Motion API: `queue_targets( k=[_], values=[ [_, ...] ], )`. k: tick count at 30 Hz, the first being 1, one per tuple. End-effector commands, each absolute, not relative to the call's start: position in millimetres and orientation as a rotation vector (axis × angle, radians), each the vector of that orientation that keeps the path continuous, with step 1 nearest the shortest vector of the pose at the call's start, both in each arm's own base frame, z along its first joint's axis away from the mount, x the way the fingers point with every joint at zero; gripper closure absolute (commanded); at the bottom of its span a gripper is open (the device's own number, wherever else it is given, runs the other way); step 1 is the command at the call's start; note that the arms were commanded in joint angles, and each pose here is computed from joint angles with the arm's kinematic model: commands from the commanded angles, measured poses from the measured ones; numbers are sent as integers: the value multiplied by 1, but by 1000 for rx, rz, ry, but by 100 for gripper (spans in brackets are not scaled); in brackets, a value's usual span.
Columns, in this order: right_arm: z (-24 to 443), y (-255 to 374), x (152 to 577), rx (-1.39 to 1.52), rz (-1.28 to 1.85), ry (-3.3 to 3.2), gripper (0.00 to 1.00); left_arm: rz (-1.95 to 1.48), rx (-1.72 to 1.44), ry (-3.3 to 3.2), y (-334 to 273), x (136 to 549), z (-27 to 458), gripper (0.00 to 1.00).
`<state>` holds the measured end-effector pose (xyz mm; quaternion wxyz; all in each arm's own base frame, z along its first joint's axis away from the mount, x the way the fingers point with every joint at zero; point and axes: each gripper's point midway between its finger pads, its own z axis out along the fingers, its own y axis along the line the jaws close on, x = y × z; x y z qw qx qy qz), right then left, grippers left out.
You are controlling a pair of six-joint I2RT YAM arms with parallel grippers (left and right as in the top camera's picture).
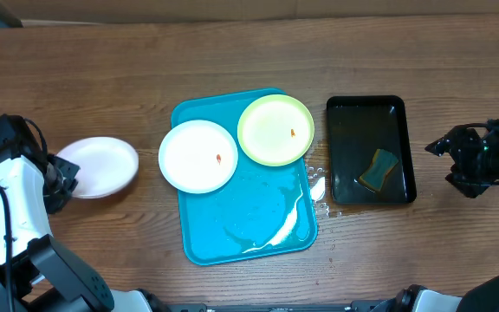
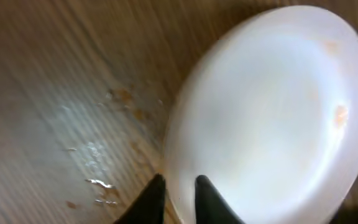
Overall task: Clean dirty plates on tray and stack at the side
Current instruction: 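Carry the pink plate left and set it on the table, then move the left gripper to the white plate and grip its rim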
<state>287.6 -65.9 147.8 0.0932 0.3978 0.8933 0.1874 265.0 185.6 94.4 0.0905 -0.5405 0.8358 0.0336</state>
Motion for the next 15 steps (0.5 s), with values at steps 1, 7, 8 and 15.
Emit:
queue_targets(
  k=[1, 7, 8, 15],
  values=[
    [155, -56, 294, 1060, 583, 2666, 23, -137, -1366, 2554, 166, 293, 113, 70],
    [155, -21, 299, 893, 600, 2746, 23, -309, -1163, 2596, 139, 313, 139, 65],
    [154, -15, 299, 862, 596, 2759, 24, -367, -1066, 2616, 127, 320, 143, 63],
    [152, 11, 301, 715, 547, 2819, 24, -230, -378, 2871, 46, 331, 124, 20]
  ],
)
